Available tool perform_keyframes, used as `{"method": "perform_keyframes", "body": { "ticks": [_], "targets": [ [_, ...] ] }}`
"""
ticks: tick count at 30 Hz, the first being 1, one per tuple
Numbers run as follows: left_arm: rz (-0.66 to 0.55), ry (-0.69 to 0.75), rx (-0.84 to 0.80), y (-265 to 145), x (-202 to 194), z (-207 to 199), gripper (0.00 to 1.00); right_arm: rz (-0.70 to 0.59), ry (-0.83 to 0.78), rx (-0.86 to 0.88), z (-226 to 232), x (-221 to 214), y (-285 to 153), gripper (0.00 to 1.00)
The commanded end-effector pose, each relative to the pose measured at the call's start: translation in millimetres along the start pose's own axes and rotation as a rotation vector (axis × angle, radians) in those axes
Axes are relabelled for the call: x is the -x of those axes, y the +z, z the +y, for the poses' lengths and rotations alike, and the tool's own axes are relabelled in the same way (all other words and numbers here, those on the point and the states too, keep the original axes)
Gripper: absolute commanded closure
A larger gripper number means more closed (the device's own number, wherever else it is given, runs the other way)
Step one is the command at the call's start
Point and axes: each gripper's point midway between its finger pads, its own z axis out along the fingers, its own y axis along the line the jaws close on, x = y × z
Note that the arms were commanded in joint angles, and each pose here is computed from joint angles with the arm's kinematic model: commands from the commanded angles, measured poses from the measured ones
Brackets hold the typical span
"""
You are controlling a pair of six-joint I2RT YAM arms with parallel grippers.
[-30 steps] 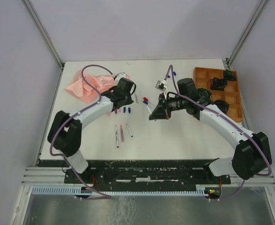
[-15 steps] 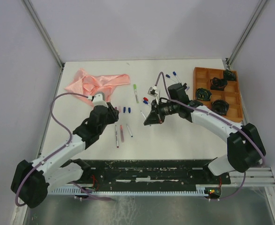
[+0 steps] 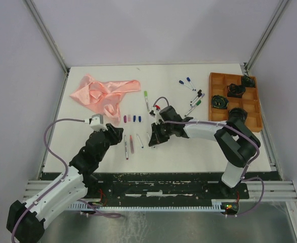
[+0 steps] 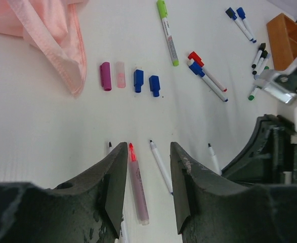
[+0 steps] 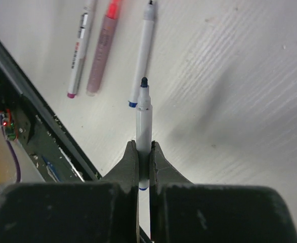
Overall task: Open the pen caps
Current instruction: Place the pen at the center of the board.
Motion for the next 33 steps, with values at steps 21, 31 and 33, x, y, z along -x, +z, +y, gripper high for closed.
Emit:
{"method": "perform_keyframes", "body": {
  "ticks": [21, 31, 33],
  "targets": [
    [-0.100, -0.120, -0.095, -19, 13, -7, 0.53, -0.038, 0.153, -0.190, -14, 8, 32, 0.65],
    [-0.078, -0.143, -0.120, -20, 10, -13, 0.52, -0.073, 0.098, -0.123, 2, 28, 16, 0.64],
    [-0.070, -0.144, -0.124, -20, 9, -14, 0.52, -0.087, 0.086, -0.096, 7, 35, 9, 0.64]
  ]
}}
